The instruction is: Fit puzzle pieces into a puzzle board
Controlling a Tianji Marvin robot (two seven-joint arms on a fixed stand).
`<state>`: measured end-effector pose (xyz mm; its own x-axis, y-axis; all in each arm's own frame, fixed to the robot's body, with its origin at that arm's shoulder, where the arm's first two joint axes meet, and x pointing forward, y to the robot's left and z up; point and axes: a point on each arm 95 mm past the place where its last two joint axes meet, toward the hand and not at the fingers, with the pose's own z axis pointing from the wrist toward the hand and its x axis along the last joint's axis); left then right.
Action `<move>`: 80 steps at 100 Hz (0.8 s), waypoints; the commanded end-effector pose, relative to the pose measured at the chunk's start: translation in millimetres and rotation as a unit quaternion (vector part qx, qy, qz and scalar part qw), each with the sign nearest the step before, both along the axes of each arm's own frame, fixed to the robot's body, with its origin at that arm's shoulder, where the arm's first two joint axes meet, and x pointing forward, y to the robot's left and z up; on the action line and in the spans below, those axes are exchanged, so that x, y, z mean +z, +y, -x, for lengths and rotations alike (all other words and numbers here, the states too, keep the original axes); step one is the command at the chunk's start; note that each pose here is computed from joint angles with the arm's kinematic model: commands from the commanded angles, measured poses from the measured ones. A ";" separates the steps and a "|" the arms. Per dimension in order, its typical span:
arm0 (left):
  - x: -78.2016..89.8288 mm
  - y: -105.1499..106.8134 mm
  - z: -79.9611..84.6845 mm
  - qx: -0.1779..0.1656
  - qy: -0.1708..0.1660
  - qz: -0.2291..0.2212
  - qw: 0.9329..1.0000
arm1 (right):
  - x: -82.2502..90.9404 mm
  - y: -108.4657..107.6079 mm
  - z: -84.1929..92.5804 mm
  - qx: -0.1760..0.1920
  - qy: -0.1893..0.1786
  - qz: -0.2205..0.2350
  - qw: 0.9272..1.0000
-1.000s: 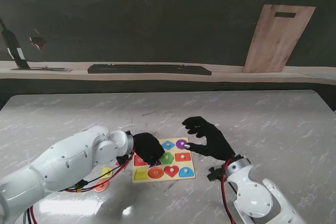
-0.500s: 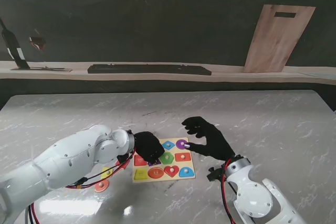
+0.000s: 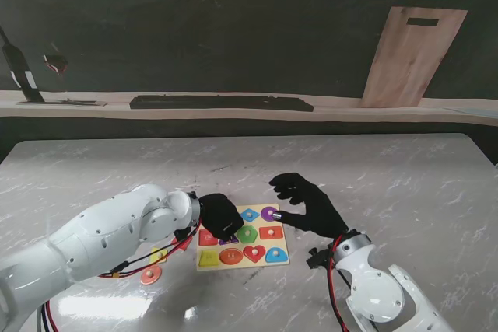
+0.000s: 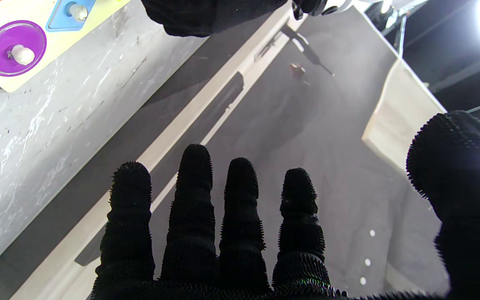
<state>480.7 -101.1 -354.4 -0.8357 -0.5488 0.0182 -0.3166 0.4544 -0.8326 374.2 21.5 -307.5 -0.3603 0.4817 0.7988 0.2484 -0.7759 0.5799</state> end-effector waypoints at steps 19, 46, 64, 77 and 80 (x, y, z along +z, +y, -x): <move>3.3 -1.1 -3.7 -0.004 -0.008 -0.008 1.000 | -1.5 3.6 2.3 0.003 0.004 -0.004 1.000; 3.3 -1.0 -4.6 -0.002 -0.019 -0.014 1.000 | -1.7 4.1 2.2 0.004 0.007 -0.007 1.000; 3.0 -1.4 -4.8 0.000 -0.017 -0.015 1.000 | -1.7 4.1 2.3 0.004 0.007 -0.008 1.000; 2.9 -1.7 -5.1 -0.002 -0.017 -0.016 1.000 | -1.7 4.3 2.2 0.004 0.008 -0.009 1.000; 2.8 -1.8 -5.2 -0.002 -0.016 -0.017 1.000 | -1.7 4.3 2.2 0.004 0.008 -0.009 1.000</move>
<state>483.3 -102.2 -354.9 -0.8371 -0.5465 -0.0240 -0.2908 0.4817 -0.8267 374.4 22.2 -307.7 -0.3540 0.4716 0.8076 0.2564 -0.7815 0.5687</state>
